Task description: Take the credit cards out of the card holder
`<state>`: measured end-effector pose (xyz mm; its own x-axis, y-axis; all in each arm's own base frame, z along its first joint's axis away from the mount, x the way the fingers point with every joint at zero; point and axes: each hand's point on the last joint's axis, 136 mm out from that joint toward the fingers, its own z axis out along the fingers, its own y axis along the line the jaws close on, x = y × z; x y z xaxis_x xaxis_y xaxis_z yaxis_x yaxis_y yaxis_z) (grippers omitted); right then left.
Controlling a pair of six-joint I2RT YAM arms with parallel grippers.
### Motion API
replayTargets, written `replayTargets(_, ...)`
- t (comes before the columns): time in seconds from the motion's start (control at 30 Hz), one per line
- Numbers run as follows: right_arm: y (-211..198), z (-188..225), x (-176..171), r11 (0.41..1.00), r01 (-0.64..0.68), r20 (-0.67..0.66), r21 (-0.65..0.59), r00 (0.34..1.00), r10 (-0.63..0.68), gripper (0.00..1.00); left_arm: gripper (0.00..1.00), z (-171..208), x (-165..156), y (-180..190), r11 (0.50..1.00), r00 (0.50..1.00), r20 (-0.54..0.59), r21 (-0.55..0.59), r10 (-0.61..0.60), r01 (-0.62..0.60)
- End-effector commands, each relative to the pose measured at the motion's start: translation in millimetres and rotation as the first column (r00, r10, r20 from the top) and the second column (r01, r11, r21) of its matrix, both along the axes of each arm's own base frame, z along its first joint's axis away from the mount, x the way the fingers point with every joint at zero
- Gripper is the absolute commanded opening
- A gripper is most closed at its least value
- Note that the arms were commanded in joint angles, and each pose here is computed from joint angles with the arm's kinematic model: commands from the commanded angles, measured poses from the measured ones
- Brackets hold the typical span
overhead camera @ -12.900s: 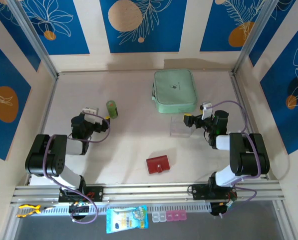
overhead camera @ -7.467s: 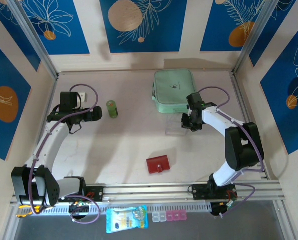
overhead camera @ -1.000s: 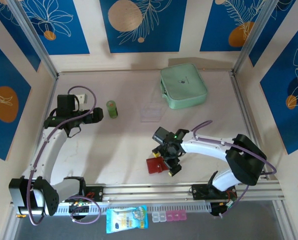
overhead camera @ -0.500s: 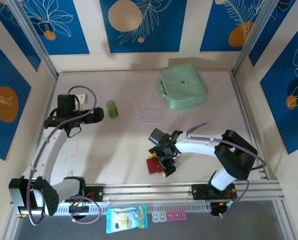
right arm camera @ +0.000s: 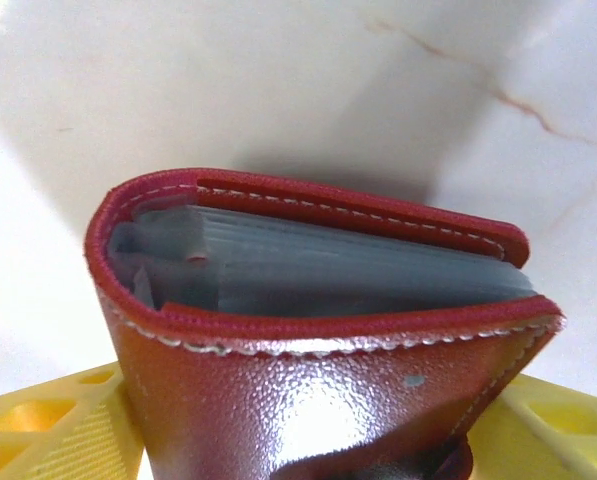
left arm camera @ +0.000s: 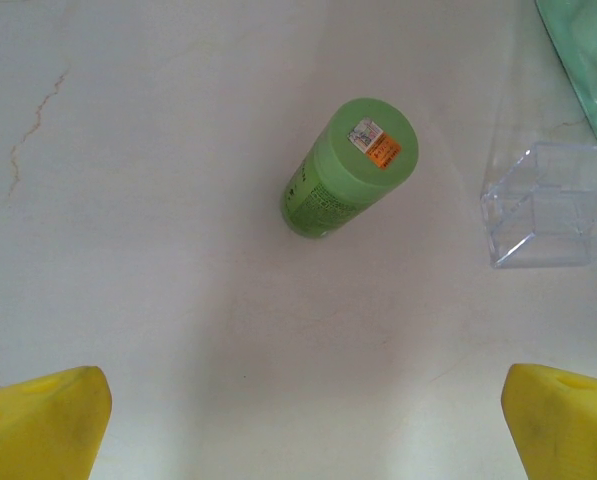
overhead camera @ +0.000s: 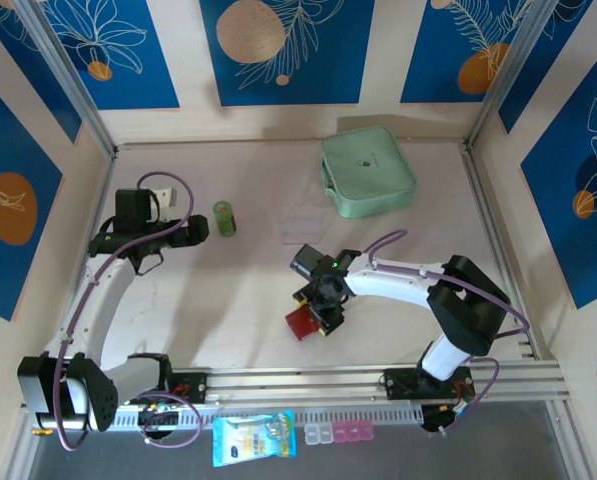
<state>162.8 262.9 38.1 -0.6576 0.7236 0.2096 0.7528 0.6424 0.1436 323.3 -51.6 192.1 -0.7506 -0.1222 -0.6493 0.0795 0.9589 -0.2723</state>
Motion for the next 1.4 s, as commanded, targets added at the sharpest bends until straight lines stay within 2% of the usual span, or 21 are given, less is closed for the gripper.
replayTargets(0.0,-7.9,5.7,12.3,0.982,-0.176,0.049,-0.064,0.983,0.179,0.74,1.0,3.0,-0.1,-5.0,1.0,1.0,0.017,-0.016,-0.011,0.012)
replayTargets(0.17,2.3,13.4,30.9,0.899,-0.433,0.098,-0.057,0.894,0.437,0.74,1.0,5.6,-2.1,-7.6,0.999,1.0,0.018,-0.039,-0.004,0.005)
replayTargets(0.33,18.2,19.6,48.9,0.734,-0.677,0.14,-0.056,0.723,0.677,0.73,1.0,4.2,-8.3,-15.1,0.996,1.0,-0.017,-0.088,0.005,-0.007)
replayTargets(0.5,33.6,18.6,63.8,0.606,-0.794,0.165,-0.053,0.591,0.789,0.71,1.0,-8.0,-16.5,-32.9,0.99,0.995,-0.093,-0.142,-0.016,0.003)
replayTargets(0.63,42.7,15.8,76.2,0.552,-0.832,0.171,-0.06,0.536,0.827,0.71,0.99,-16.9,-20.6,-51.7,0.969,0.993,-0.107,-0.248,-0.04,0.013)
replayTargets(0.73,47.1,10.0,81.3,0.531,-0.846,0.162,-0.055,0.517,0.84,0.71,0.97,-20.8,-22.4,-62.7,0.946,0.994,-0.101,-0.325,-0.044,0.009)
replayTargets(0.83,45.2,1.1,83.3,0.516,-0.854,0.127,-0.068,0.505,0.853,0.71,0.96,-28.5,-24.8,-70.6,0.94,0.993,-0.107,-0.34,-0.047,0.008)
replayTargets(1.07,48.7,-11.9,92.7,0.527,-0.847,0.138,-0.07,0.515,0.846,0.74,0.88,-51.5,-30.6,-95.5,0.921,0.988,-0.132,-0.388,-0.083,0.025)
replayTargets(1.23,48.6,1.0,96.4,0.537,-0.839,0.175,-0.087,0.518,0.838,0.84,0.84,-68.8,-38.9,-115.0,0.913,0.979,-0.173,-0.408,-0.105,0.026)
replayTargets(1.37,45.0,21.7,95.5,0.562,-0.822,0.23,-0.092,0.532,0.815,0.87,0.75,-81.8,-45.3,-132.7,0.911,0.962,-0.236,-0.412,-0.138,0.029)
